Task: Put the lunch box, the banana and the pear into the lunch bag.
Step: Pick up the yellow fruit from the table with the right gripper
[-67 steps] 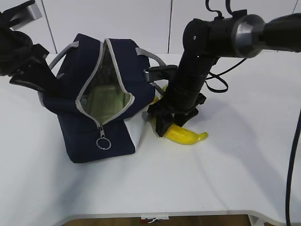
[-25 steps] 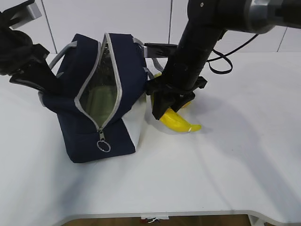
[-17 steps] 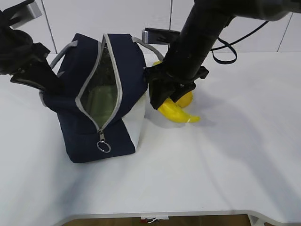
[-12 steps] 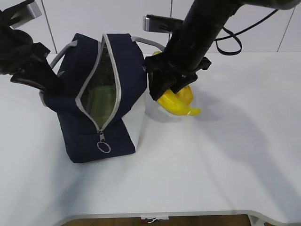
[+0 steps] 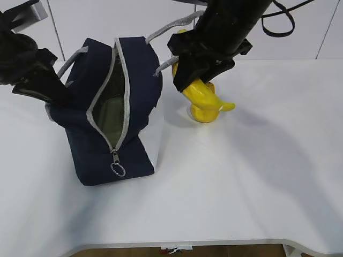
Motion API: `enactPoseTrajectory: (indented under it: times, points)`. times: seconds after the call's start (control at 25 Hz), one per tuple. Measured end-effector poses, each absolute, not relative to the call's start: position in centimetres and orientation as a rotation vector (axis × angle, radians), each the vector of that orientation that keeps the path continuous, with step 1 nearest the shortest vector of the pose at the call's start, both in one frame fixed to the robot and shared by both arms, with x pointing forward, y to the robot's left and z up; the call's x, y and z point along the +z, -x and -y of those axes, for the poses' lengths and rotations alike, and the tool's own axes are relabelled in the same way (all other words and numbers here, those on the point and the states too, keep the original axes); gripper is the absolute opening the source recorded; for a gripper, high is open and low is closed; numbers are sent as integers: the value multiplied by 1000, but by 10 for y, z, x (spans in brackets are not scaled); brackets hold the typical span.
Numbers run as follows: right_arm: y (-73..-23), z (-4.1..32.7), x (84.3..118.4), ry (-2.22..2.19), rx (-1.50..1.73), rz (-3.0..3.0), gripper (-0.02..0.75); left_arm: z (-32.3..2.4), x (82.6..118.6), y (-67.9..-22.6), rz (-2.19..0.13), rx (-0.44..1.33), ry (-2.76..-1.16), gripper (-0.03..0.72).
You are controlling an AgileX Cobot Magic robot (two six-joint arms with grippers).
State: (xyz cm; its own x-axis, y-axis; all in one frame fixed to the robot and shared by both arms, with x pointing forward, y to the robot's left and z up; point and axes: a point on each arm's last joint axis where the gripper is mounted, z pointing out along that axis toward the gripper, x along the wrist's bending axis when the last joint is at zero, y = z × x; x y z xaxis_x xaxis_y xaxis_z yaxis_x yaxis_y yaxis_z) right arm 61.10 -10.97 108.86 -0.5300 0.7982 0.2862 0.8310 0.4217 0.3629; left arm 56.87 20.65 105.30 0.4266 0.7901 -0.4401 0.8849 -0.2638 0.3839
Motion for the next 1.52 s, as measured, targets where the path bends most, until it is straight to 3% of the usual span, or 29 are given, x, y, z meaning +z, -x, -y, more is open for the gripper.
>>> enactPoseTrajectory:
  times: [0.84, 1.12, 1.28, 1.52]
  points:
    - [-589, 152, 1166, 1707, -746, 2918, 312, -206, 1053, -569, -1408, -216, -2099, -3]
    - [-579, 141, 1207, 1666, -1072, 2765, 312, -205, 1054, -569, -1408, -229, -2079, -3]
    - [-574, 126, 1209, 1523, -1173, 2622, 312, -201, 1057, -569, -1406, -267, -2028, -3]
    - [-595, 100, 1174, 1396, -1143, 2437, 312, -194, 1062, -567, -1393, -371, -1935, -3]
